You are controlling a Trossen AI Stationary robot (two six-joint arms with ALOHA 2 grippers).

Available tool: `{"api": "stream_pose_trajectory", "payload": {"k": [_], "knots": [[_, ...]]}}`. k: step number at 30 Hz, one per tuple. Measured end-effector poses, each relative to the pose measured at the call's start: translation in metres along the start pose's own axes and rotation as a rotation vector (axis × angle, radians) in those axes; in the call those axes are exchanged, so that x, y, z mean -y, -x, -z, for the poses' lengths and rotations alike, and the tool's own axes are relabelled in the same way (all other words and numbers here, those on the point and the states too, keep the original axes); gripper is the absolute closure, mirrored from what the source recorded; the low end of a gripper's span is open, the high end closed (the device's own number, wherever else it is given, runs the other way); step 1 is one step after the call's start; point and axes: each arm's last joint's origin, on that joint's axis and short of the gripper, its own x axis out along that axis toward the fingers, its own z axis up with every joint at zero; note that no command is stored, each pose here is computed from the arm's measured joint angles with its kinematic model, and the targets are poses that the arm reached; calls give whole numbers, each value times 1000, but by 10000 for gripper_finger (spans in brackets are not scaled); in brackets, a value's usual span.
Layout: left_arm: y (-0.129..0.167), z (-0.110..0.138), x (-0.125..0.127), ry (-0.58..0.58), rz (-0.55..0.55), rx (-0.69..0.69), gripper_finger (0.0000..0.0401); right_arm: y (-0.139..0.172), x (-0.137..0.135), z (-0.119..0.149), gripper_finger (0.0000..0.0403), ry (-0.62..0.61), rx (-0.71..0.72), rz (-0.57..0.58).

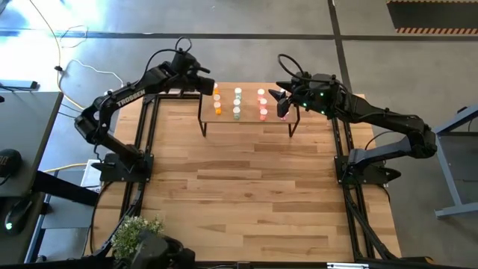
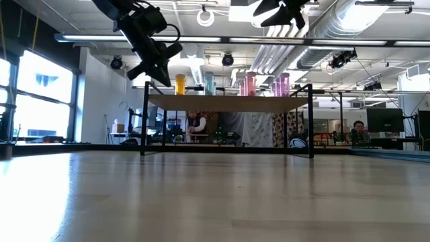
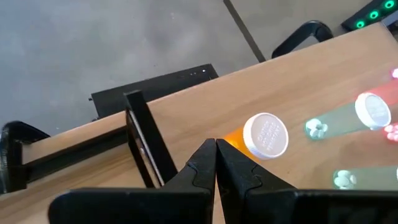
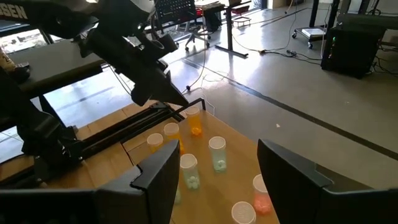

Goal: Pick and place medicine bottles onto shelf by color
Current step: Adjust the orange pill bottles on the shelf

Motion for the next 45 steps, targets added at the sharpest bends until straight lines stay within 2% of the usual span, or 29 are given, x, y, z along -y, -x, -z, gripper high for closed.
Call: {"api": "stream_pose_trajectory", "payload": {"k": [34, 38, 45], "knots": [[-9, 7, 13, -18, -67, 6, 401, 0, 0, 0, 197, 3, 0, 0], [-12, 5, 3, -30, -149, 13, 401, 0, 0, 0, 197, 3, -1, 0], [-11, -2, -18, 4, -168, 4, 401, 0, 0, 1, 197, 3, -12, -2]]}}
